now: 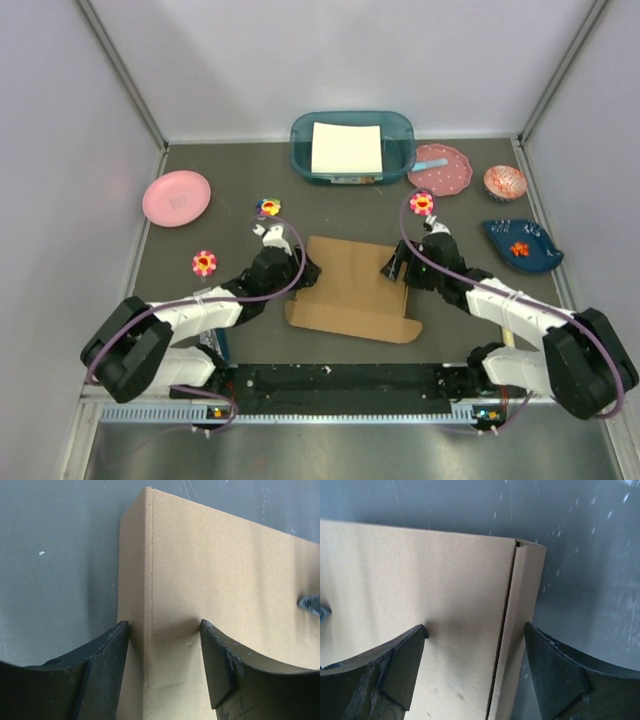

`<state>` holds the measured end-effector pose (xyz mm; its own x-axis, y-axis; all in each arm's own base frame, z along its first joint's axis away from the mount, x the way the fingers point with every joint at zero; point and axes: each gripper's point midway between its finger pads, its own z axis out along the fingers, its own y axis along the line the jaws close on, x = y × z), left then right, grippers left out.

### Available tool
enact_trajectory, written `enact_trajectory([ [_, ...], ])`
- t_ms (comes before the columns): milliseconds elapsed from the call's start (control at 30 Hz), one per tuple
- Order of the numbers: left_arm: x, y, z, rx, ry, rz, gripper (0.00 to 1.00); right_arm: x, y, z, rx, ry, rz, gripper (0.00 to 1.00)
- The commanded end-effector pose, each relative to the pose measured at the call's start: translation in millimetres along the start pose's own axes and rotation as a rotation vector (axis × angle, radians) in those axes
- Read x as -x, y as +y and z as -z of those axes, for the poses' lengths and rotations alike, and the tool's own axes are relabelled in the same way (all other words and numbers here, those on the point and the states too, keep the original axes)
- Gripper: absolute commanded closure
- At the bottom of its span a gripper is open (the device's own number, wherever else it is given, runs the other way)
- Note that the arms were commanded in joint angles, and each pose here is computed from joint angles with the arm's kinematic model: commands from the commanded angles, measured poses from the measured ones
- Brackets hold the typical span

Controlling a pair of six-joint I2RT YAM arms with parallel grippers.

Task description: Fold the paper box

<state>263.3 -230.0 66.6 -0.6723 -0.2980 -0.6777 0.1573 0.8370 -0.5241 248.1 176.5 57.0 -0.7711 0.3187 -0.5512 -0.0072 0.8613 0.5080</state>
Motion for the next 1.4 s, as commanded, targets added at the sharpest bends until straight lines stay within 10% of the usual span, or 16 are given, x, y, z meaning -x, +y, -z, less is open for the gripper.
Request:
enact_trajectory([
  [0, -8, -10, 0, -0.056, 0.027, 0.023, 0.39, 56, 12, -19, 0.014, -0.120, 0.026, 0.24],
  [500, 56, 15, -11, 0.080, -0.096, 0.063, 0.30, 77, 16, -16, -0.015, -0.106, 0.026, 0.18],
  [1167, -11, 61, -16, 0.175, 0.057, 0.054, 0.41, -20, -38, -27, -0.033, 0.056, -0.056, 0.44],
  [1367, 17, 50, -4, 0.166, -0.025, 0.060, 0.29, 4, -29, -14, -0.040, -0.012, -0.051, 0.27],
])
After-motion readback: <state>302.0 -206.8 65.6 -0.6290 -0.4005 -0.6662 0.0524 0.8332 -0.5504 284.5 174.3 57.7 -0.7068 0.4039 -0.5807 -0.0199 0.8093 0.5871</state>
